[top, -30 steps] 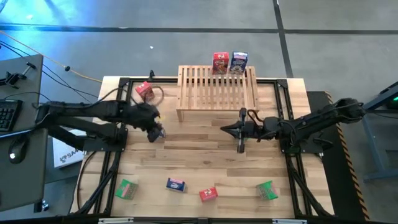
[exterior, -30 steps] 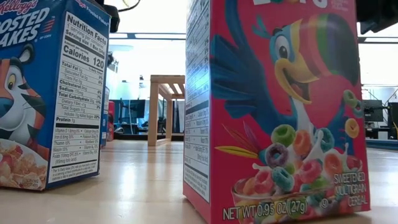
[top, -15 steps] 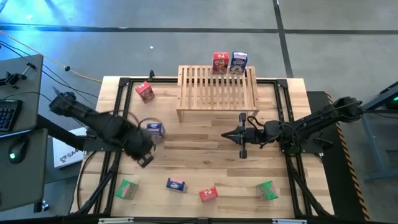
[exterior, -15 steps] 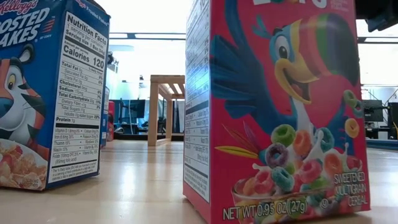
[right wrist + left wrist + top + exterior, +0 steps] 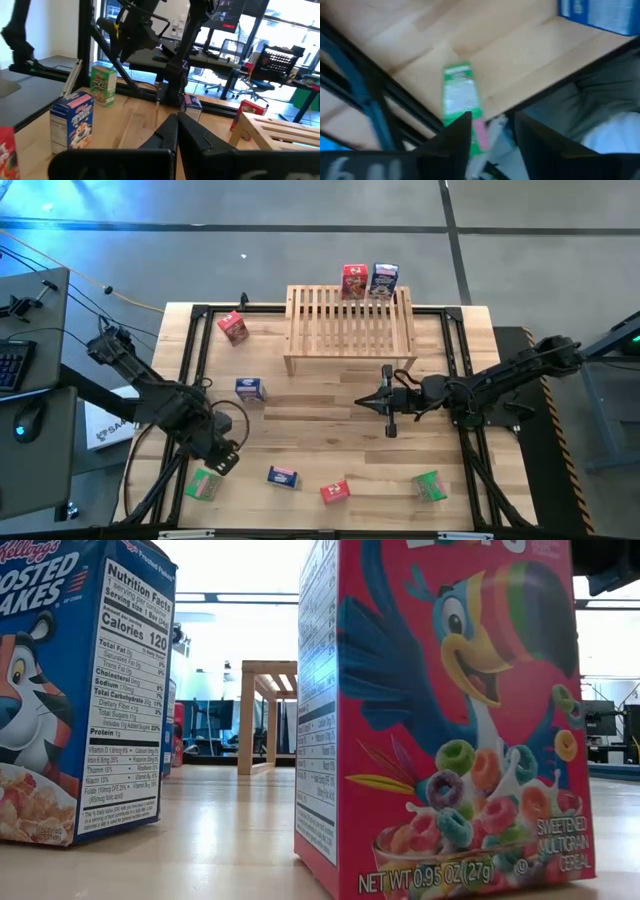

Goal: Stack cereal on shelf
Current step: Put the bottom left green cereal box on the shelf

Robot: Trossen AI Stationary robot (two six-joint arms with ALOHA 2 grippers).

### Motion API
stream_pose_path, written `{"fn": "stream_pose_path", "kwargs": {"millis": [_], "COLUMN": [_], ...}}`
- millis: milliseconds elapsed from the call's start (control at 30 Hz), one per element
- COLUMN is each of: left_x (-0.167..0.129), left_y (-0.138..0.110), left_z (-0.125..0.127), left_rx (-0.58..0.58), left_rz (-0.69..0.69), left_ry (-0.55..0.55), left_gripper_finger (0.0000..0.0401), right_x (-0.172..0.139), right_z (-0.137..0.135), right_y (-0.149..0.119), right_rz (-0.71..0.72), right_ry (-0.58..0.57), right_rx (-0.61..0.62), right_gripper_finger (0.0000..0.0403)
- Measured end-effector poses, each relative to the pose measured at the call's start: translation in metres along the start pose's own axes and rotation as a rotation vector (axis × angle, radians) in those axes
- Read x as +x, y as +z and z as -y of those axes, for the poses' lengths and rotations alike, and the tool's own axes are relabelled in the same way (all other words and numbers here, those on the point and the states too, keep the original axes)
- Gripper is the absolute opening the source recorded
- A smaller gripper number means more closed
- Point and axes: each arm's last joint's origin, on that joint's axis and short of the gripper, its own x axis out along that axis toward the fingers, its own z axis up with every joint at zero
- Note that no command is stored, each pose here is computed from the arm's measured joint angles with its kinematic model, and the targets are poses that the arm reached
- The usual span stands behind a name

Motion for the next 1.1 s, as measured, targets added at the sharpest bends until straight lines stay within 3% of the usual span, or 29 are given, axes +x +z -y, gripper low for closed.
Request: {"fn": "stream_pose_path", "kwargs": {"millis": [167,400,700,833,1100], "left_x": [0.006,0.025,0.047,0.057,0.067], "left_y": [-0.012,-0.033,-0.055,-0.057,-0.057], "left_z": [0.006,0.009,0.004,0.001,-0.010], "left_rx": [-0.078,-0.169,-0.268,-0.287,-0.302], "left_rz": [-0.024,-0.025,0.000,0.031,0.037], "left_ry": [-0.035,0.034,0.106,0.087,0.154], "left_gripper_finger": [0.0219,0.0278,0.0289,0.0289,0.0283], "right_x": [0.000,0.000,0.003,0.003,0.003], "right_z": [0.000,0.000,-0.003,-0.003,-0.002], "right_y": [0.000,0.000,-0.005,-0.004,-0.004], "right_rz": [-0.001,-0.001,-0.011,-0.007,-0.002], "right_ry": [0.004,0.008,0.036,0.035,0.035], "right_rx": [0.004,0.002,-0.007,-0.006,-0.005], "right_gripper_finger": [0.0000,0.0000,0.0000,0.0000,0.0000]}}
